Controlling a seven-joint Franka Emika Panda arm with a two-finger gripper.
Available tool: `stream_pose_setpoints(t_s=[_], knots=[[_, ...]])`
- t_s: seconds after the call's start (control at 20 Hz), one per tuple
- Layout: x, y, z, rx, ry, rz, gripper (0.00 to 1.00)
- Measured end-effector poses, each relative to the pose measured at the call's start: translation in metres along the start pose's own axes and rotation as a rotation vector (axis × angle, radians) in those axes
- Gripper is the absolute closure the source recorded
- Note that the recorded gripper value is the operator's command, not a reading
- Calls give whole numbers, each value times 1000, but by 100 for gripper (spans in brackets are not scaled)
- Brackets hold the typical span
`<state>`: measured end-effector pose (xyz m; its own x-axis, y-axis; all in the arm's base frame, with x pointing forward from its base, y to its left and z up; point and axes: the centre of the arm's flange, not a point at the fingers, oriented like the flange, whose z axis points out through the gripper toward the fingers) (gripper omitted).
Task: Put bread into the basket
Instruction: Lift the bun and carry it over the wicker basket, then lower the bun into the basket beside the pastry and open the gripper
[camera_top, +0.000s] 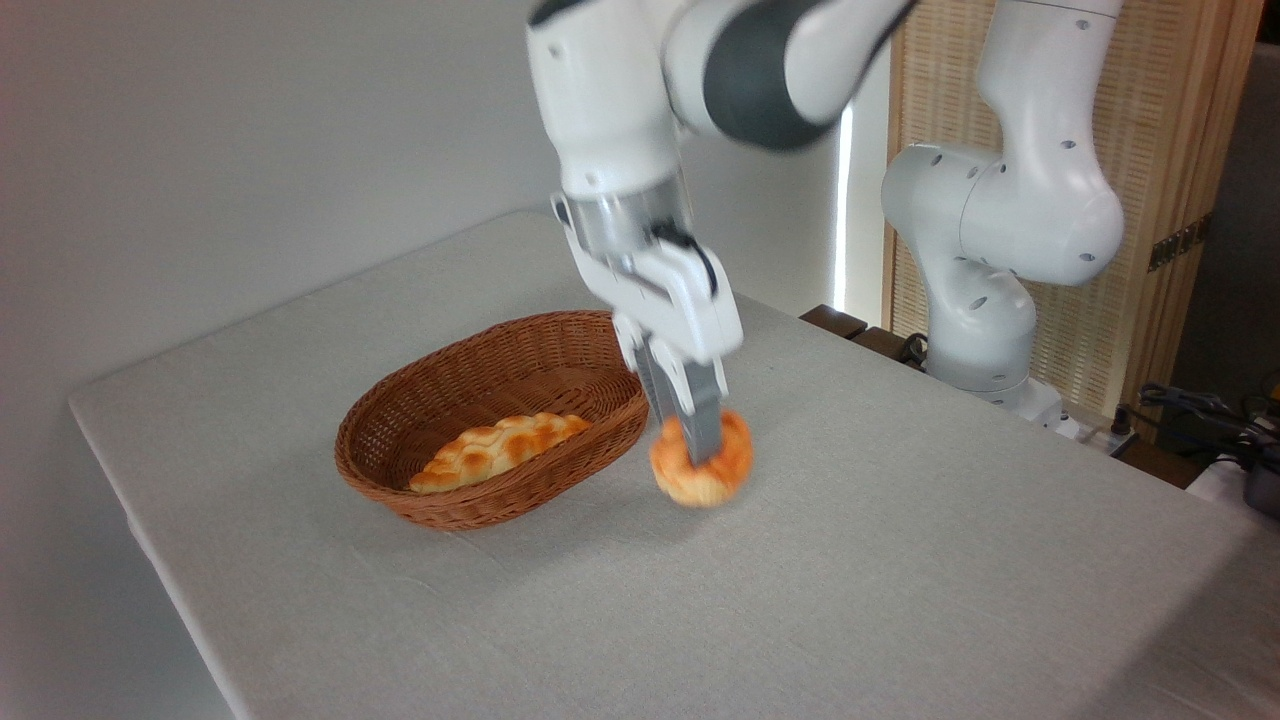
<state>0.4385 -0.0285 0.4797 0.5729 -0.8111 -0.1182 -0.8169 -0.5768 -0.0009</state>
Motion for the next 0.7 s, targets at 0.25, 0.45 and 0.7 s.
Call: stream_pose_setpoints(t_s=[0.25, 0.45, 0.7], knots=[[59, 27, -76, -33, 50, -25, 74], [136, 86, -54, -40, -3, -66, 61], [175, 108, -19, -57, -20, -80, 23]])
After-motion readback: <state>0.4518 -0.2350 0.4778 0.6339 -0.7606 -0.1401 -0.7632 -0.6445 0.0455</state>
